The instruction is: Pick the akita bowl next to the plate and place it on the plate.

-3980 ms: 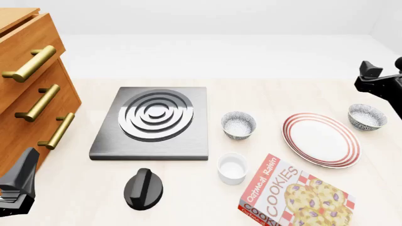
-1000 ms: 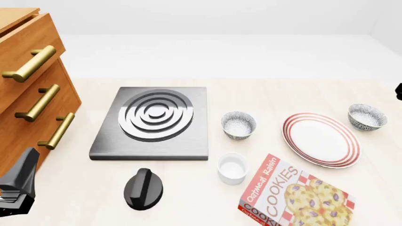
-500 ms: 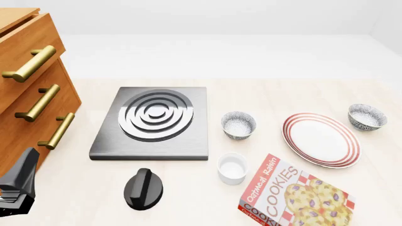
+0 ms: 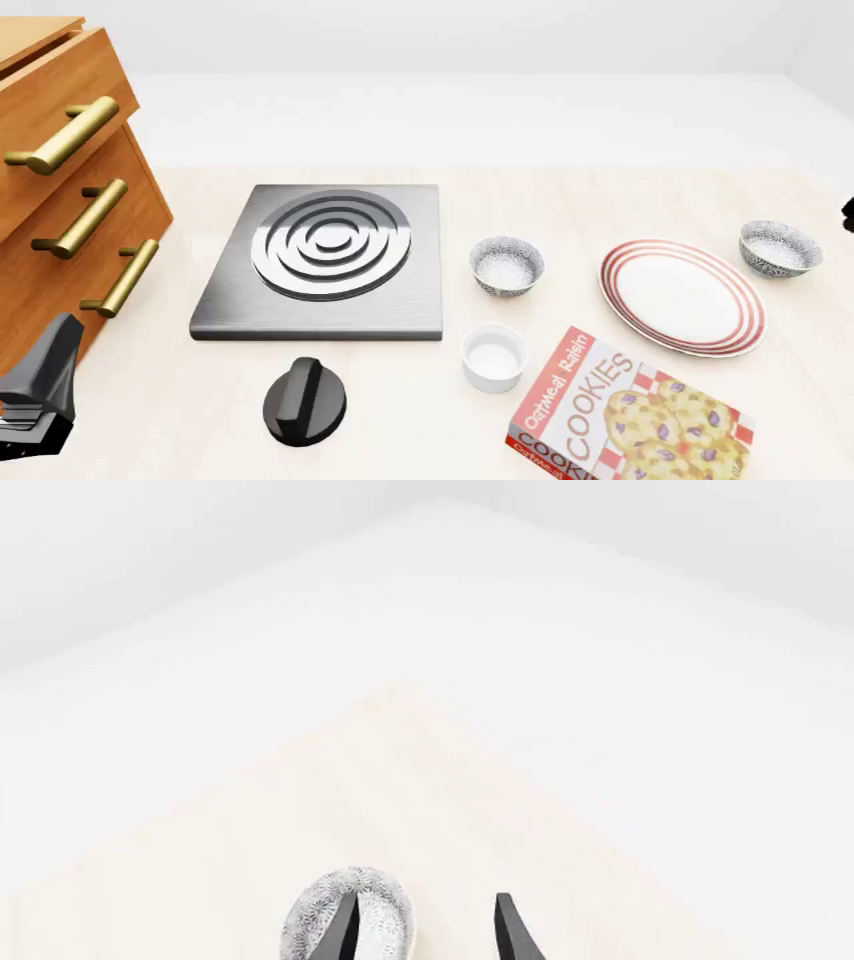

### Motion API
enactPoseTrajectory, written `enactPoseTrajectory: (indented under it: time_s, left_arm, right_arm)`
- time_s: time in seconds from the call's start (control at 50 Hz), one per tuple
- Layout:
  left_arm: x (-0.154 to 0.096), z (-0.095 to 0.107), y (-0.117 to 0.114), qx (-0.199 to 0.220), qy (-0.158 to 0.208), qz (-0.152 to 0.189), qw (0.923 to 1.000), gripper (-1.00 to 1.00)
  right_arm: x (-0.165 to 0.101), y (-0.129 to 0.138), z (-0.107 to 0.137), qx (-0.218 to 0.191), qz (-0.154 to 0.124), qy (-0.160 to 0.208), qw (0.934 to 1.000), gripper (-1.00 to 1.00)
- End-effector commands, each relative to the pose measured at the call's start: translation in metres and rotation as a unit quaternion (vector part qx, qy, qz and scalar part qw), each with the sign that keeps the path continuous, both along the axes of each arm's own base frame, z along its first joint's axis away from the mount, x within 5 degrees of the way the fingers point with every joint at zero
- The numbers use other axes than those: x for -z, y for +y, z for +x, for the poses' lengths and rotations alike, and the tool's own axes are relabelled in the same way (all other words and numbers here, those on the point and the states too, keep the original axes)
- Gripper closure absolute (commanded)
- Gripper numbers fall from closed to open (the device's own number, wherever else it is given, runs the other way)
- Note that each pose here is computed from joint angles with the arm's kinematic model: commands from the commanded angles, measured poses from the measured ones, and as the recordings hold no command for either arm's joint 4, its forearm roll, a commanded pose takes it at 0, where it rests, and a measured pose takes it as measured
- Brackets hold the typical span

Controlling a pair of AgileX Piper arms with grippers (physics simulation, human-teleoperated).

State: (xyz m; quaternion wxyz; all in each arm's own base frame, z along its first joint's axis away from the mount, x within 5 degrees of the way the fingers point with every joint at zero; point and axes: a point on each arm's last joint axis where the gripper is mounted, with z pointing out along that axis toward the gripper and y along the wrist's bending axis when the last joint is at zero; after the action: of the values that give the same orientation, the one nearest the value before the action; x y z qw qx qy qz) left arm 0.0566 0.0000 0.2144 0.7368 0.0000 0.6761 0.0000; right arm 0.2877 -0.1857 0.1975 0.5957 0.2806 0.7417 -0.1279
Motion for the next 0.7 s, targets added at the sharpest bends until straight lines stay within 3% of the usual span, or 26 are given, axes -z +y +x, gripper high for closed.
enactPoseTrajectory:
  time_s: [0.02, 0.7]
  left_arm:
    - [0.000, 0.000, 0.000, 0.000, 0.000, 0.000, 1.0000, -1.00]
    - [0.000, 0.000, 0.000, 0.000, 0.000, 0.000, 1.0000, -1.00]
  right_arm:
    - [0.011, 0.001, 0.007, -0.005, 0.014, 0.007, 0.9999, -1.00]
    - [0.040, -0.008, 0.027, -0.001, 0.053, 0.025, 0.9983, -1.00]
